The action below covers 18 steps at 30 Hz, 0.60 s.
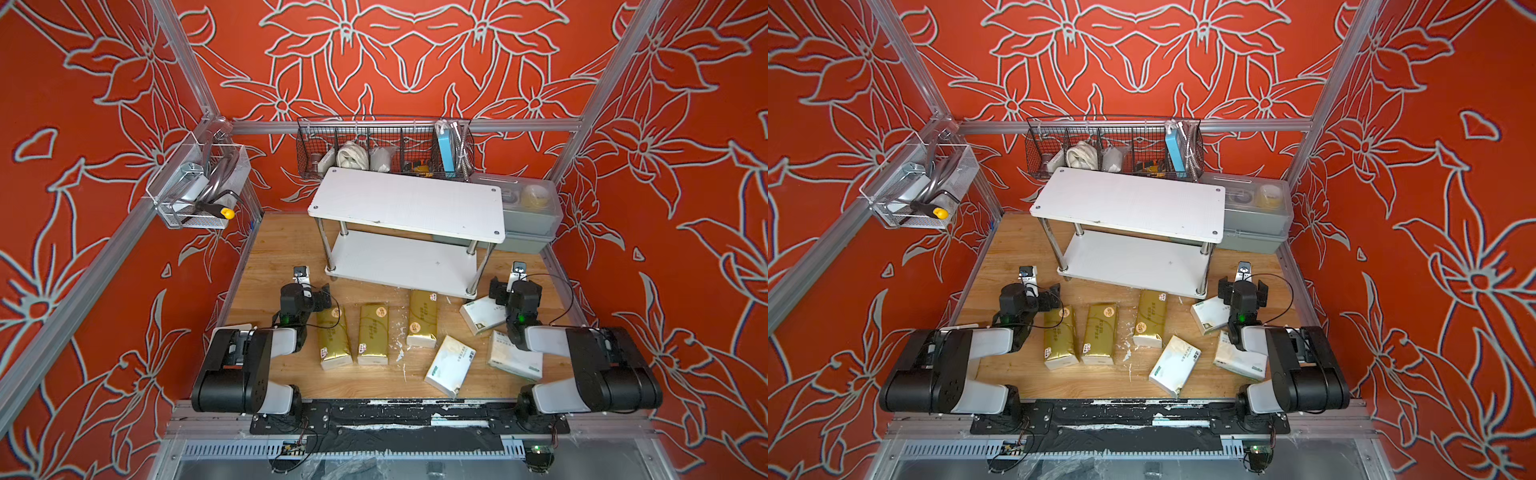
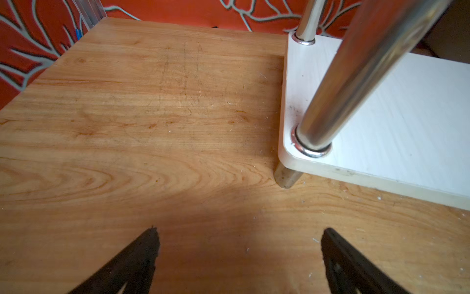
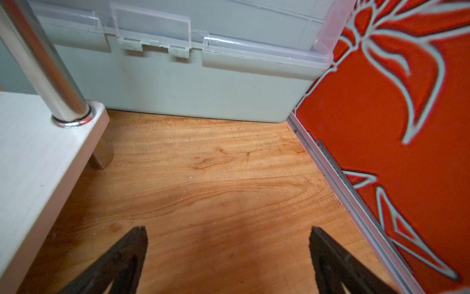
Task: Place the tissue boxes on the shelf by color
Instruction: Pick up the box of tissues from the center of the board.
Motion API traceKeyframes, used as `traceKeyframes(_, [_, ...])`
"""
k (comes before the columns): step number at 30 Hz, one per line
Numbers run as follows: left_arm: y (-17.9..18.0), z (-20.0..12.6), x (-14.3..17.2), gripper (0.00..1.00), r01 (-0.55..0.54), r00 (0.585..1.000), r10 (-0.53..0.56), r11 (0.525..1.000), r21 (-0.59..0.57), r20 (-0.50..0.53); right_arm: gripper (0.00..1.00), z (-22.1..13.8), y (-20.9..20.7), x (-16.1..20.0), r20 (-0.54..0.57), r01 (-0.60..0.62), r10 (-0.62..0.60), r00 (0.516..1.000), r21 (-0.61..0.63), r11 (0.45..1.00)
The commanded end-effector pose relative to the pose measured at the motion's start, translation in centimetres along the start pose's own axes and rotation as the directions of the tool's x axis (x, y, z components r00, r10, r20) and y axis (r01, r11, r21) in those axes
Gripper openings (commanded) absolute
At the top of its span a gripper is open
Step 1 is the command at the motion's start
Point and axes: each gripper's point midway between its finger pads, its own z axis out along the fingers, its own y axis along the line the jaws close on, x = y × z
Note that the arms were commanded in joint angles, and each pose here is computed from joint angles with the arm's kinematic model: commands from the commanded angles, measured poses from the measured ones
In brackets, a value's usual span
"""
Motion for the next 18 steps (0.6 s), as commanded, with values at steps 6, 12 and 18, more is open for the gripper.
traceKeyframes(6, [-0.03, -0.18, -1.34, 0.98, 0.003, 0.999, -0.004, 1.0, 0.012, 0.043, 0.99, -0.2, 0.05, -0.25, 0.013, 0.002, -0.002, 1.0, -0.012, 1.0])
traceKeyframes(12, [-0.06, -0.16, -1.34, 0.98, 0.003, 0.999, -0.004, 1.0, 0.013, 0.043, 0.99, -0.2, 0.05, -0.25, 0.013, 0.003, -0.002, 1.0, -0.012, 1.0])
traceKeyframes(18, [-0.07, -0.06, -1.37, 0.98, 0.004, 0.999, -0.005, 1.0, 0.013, 0.049, 0.99, -0.14, 0.03, -0.2, 0.01, -0.002, 0.002, 1.0, -0.015, 1.0])
